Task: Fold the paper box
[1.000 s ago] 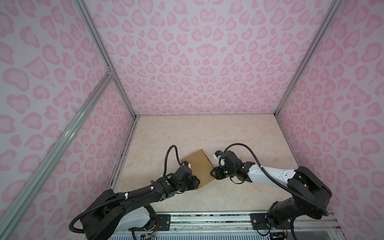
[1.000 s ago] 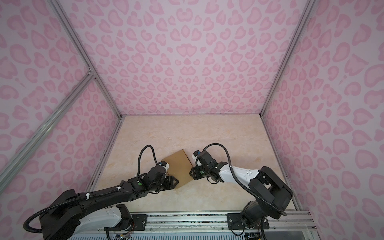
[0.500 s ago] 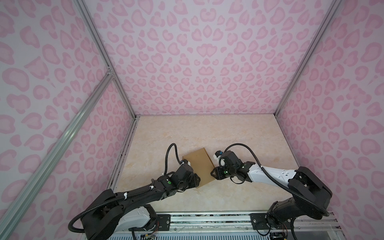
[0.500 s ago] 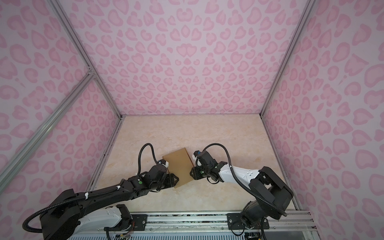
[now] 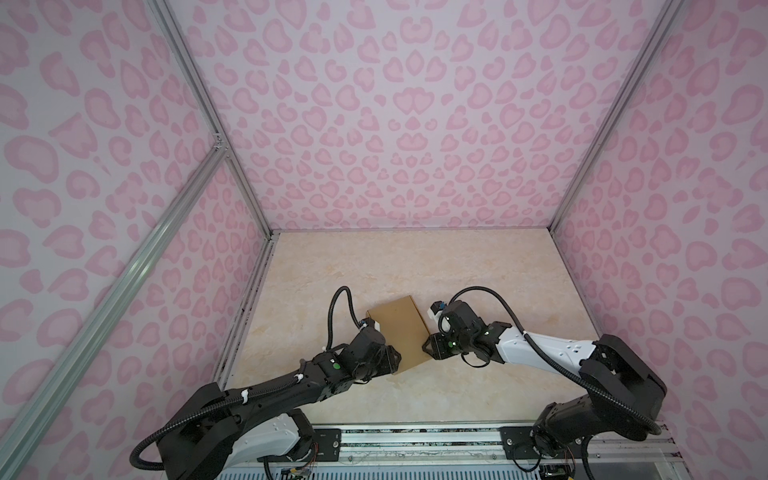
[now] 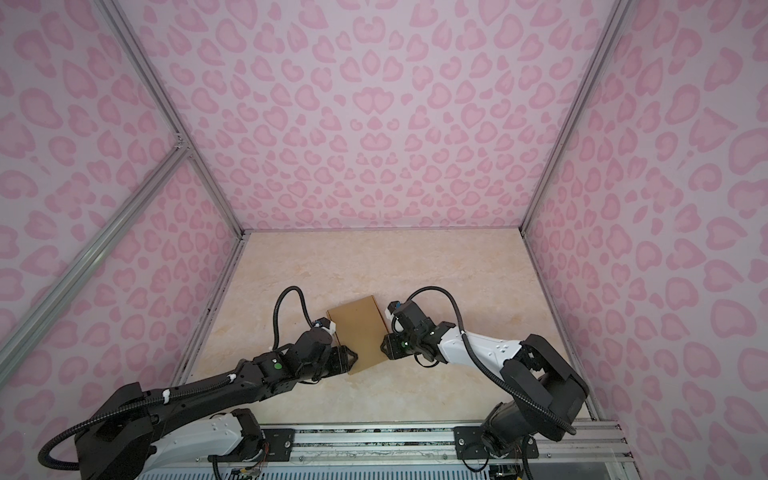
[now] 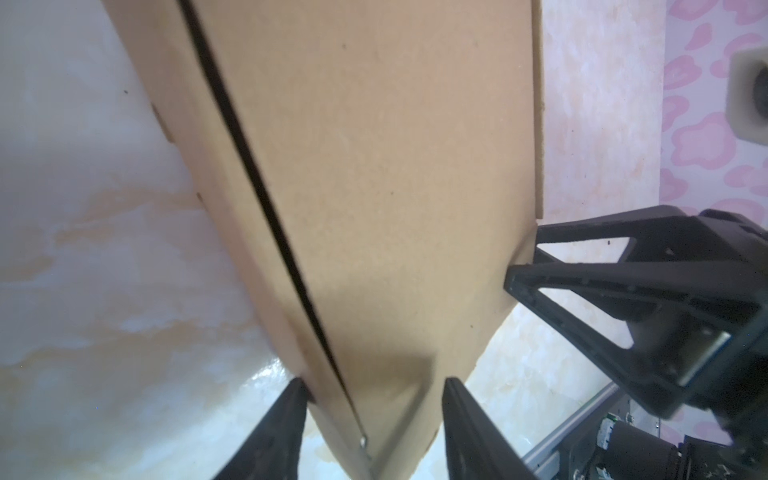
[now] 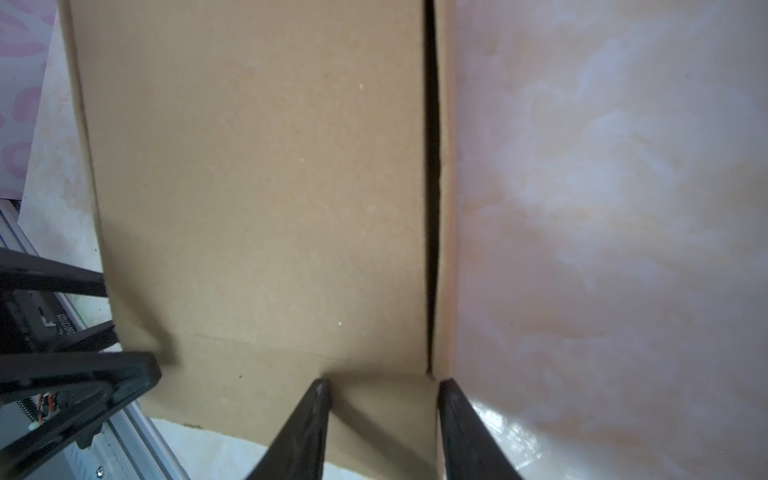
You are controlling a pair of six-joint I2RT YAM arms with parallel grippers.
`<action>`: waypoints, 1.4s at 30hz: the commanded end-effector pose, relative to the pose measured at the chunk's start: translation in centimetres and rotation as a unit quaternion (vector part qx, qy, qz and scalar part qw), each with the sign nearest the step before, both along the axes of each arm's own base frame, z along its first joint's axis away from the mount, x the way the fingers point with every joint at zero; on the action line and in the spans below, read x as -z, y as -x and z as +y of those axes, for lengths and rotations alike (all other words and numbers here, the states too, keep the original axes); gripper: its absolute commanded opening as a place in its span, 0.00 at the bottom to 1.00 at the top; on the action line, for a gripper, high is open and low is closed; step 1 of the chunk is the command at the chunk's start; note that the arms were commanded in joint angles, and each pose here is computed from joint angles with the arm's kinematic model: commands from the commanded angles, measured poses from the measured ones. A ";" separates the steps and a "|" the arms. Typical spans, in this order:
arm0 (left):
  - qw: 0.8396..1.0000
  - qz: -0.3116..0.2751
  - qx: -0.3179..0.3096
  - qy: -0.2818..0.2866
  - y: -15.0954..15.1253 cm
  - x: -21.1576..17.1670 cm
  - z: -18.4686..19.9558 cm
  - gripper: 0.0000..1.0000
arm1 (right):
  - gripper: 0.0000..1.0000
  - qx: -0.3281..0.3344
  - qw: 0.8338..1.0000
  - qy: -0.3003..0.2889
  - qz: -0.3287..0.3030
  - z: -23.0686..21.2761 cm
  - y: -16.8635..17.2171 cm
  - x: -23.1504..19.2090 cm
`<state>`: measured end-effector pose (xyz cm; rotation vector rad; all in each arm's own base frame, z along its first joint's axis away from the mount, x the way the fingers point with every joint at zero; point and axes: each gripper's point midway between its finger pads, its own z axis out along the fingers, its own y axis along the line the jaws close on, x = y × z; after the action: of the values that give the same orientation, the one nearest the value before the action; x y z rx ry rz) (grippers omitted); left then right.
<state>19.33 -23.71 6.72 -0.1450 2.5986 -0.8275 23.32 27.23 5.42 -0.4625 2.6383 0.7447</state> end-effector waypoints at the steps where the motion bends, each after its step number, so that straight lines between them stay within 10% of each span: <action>1: 0.999 -0.018 0.004 0.038 -0.5 -1.6 -1.2 0.55 | 0.44 -0.013 1.000 -0.009 0.003 0.5 0.3 -0.4; 42: 1.000 0.018 -0.012 0.001 1.0 0.1 0.0 0.60 | 0.44 -0.005 1.000 0.000 0.009 0.6 0.0 -0.1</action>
<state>18.00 -23.24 6.38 -0.1836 2.6431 -0.8098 23.29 27.60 5.58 -0.4713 2.6521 0.7496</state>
